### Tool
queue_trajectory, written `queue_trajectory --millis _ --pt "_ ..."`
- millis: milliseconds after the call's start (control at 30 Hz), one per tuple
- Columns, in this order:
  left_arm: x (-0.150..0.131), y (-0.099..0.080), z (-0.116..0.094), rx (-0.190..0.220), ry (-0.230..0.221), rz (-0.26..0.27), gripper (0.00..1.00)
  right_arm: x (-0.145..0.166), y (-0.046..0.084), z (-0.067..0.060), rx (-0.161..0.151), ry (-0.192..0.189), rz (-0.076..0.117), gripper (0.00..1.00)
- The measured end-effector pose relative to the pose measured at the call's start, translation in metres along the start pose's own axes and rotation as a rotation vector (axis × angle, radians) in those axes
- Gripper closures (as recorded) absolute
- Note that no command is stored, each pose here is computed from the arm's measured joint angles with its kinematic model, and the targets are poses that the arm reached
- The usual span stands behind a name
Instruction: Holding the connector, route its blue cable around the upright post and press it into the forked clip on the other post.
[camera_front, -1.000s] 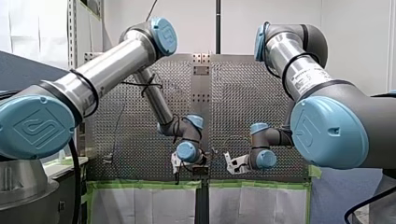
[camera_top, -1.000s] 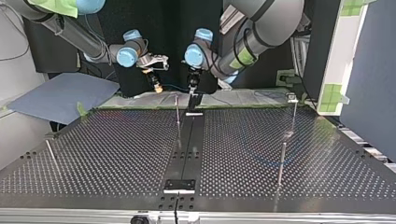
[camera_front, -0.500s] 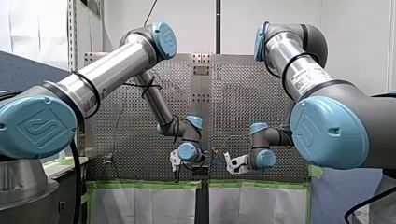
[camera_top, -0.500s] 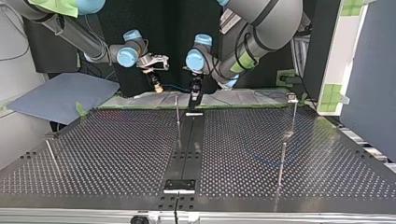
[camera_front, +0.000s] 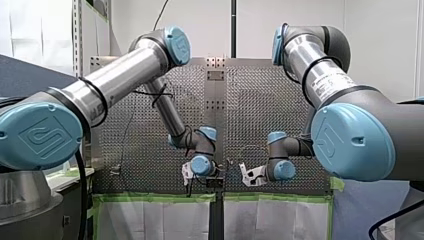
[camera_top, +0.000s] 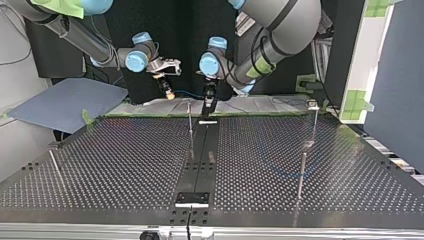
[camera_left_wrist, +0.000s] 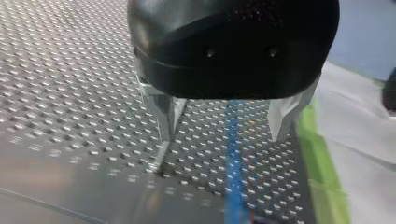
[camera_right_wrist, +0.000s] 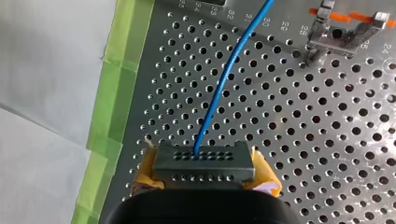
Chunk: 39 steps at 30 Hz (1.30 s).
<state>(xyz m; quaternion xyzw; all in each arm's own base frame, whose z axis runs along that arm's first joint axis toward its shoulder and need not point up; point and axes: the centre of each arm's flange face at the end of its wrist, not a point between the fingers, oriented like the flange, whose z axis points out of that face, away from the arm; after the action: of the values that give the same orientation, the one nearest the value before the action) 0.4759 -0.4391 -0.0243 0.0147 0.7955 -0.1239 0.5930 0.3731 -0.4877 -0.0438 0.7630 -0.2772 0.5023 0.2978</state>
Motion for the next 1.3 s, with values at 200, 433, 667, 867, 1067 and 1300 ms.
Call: queue_trajectory --millis 200,433,667,867,1067,1300 --pt "0.023 0.004 0.004 0.009 0.008 0.001 0.00 0.000 -0.001 0.000 0.001 -0.001 0.000 1.00" --pt "0.019 0.007 0.013 0.014 -0.022 -0.014 0.00 0.000 0.000 0.000 0.001 -0.001 0.000 1.00" --pt "0.013 0.014 0.020 0.002 -0.033 -0.009 0.00 0.001 -0.002 0.000 0.003 -0.001 -0.001 1.00" --pt "0.006 0.014 0.026 -0.008 -0.027 0.021 0.00 0.001 -0.002 0.001 0.004 0.000 -0.003 1.00" --pt "0.004 0.013 0.028 -0.014 -0.023 0.042 0.00 0.002 -0.002 0.001 0.004 0.001 -0.003 1.00" --pt "0.003 0.014 0.028 -0.027 -0.025 0.073 0.00 0.002 -0.002 0.002 0.004 0.003 -0.003 1.00"
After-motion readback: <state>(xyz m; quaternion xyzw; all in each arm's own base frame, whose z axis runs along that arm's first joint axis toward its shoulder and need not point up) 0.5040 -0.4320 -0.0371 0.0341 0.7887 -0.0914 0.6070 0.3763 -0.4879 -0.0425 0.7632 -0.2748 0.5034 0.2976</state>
